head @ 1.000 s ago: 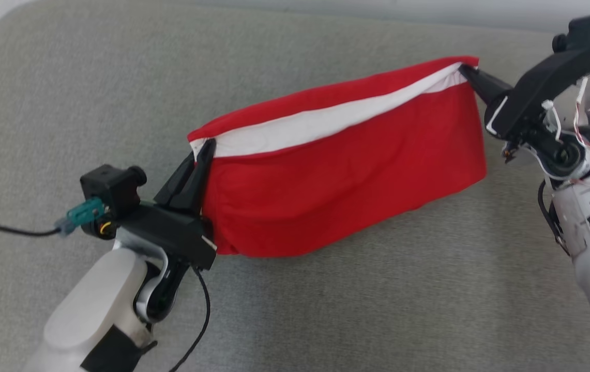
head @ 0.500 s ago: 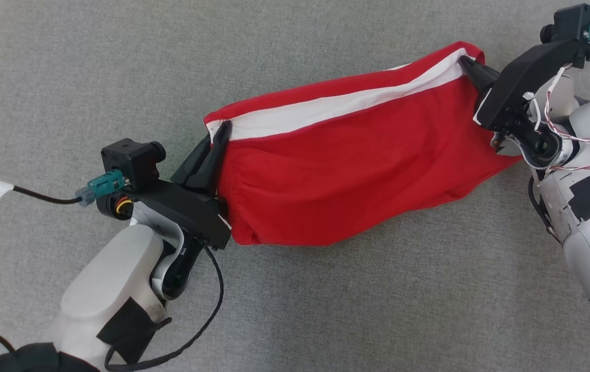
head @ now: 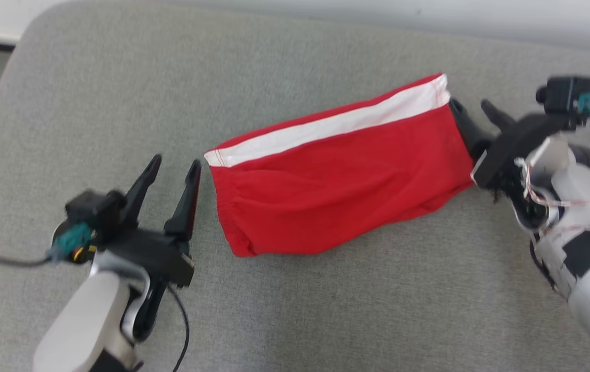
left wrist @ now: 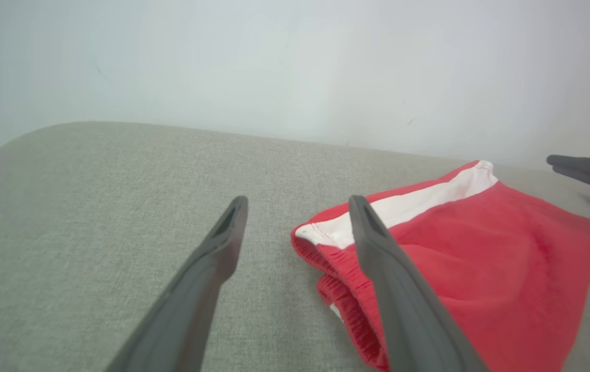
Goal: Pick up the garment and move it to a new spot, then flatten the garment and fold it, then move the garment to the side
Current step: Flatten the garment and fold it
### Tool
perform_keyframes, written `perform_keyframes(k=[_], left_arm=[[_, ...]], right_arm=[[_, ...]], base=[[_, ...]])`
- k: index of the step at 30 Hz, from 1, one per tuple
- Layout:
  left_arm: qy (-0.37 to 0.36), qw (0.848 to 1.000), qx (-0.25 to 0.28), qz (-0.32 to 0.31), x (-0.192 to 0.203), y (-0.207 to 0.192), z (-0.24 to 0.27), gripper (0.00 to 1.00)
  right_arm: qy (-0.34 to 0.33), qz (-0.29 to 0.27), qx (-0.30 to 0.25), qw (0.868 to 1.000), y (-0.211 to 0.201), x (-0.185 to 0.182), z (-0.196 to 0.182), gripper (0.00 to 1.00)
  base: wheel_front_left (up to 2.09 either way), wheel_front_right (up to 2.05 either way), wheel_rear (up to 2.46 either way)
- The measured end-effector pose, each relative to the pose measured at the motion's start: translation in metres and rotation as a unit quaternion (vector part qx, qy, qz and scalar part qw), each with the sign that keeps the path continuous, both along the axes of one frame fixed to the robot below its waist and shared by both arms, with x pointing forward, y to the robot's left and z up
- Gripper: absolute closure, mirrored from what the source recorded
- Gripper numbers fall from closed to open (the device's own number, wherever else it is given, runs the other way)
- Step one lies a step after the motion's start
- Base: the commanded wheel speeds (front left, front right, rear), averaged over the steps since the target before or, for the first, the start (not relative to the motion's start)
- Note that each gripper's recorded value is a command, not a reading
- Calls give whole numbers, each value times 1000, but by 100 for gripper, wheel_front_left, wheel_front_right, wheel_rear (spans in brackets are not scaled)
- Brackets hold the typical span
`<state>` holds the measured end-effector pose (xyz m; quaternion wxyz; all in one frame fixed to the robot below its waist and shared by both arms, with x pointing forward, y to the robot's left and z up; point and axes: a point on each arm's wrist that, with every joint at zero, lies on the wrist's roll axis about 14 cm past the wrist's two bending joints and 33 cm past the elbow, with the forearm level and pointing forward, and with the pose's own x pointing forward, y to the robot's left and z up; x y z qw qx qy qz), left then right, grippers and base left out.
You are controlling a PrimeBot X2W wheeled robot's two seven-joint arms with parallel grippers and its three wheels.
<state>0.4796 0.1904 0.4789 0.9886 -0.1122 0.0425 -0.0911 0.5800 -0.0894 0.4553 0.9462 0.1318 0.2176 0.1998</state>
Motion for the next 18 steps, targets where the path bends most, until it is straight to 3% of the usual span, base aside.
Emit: perform_keyframes(k=[10,18], left_arm=[[-61,996,30,49,-54,9,25,0],[-76,992,56,80,-88,13,28,0]], right_arm=[[-42,-31,-1,999,-36,-52,4,0],[-38,-53,5,998,-49,-84,-10,0]], base=[[0,0,0],[0,0,0]])
